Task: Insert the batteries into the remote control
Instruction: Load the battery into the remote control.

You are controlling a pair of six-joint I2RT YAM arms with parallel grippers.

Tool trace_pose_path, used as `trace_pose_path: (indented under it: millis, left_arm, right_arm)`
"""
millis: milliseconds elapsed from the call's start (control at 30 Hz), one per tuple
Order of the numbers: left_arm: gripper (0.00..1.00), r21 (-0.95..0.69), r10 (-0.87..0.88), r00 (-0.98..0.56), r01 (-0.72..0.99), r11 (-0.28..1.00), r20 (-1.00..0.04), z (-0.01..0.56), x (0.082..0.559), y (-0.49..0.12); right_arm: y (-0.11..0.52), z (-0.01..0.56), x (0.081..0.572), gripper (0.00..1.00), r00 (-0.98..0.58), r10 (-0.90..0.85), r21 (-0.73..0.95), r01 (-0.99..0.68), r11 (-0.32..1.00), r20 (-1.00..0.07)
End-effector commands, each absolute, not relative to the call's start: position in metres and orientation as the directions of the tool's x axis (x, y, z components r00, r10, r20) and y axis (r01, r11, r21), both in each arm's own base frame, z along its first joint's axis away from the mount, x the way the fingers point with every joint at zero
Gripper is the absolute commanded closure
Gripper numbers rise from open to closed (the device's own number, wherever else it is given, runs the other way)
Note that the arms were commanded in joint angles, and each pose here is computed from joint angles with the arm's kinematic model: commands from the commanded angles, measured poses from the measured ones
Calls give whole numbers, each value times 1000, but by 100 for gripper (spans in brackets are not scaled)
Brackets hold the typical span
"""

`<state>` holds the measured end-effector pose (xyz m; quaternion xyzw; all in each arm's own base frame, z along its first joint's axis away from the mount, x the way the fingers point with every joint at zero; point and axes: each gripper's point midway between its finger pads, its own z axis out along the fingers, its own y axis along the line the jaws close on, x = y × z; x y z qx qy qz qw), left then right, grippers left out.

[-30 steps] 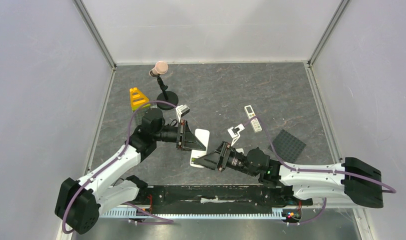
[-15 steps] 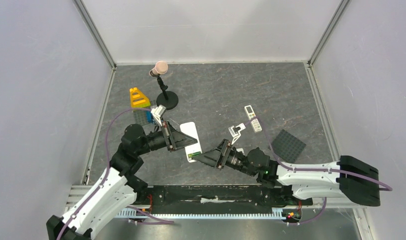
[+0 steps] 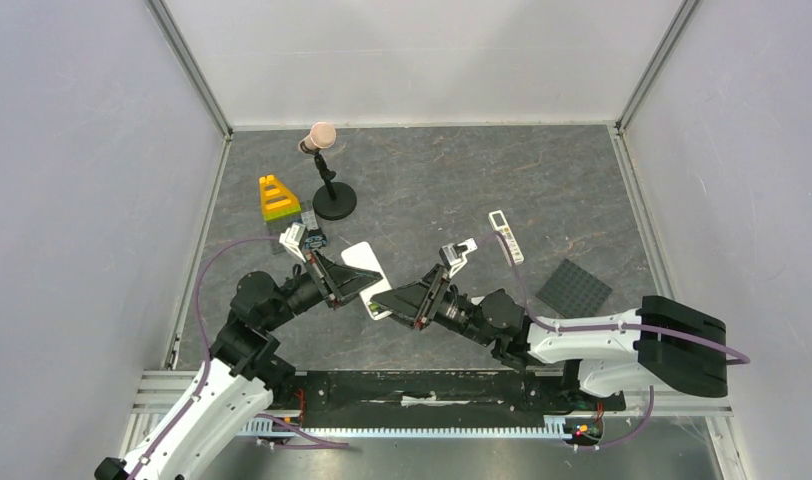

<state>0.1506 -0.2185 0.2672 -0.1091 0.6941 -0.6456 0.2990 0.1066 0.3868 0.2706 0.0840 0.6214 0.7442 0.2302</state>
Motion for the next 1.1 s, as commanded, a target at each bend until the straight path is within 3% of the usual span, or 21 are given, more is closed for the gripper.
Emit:
trace_pose_path:
  millis: [0,367,500,567,667,733,1067]
  left_arm:
    - [98,-971,-596,-770,222,86,-228,282,156,-213]
    - [95,-983,-629,-759,180,48,-169,277,156,-208]
    - [84,-981,-625,-761,190,45,-176,278,154,-207]
    - [71,-976,-615,-763,211,52,-198,279,151,-208]
    - [54,-962,-609,-746,240,130,-269,280,149,-204]
    - [48,-944,-597,-731,265,197,-330,281,148,-201]
    - [45,-892,-428,-783,380,245,-451,295,133,-217]
  right_arm:
    - [391,315,111,30,-867,485,935,-258,-243,-113]
    - [398,311,118,70,-856,512,945,-226,-238,-76]
    - [399,313,117,87,-857,510,940,-227,-254,-69]
    - [402,311,116,93,-863,500,942,-224,-250,-72]
    - [401,311,112,98,-874,481,939,-224,-261,-75]
    - [397,312,108,100,-881,465,935,-231,-270,-84]
    - [374,282,86,100,-940,291,952,-240,-192,-179]
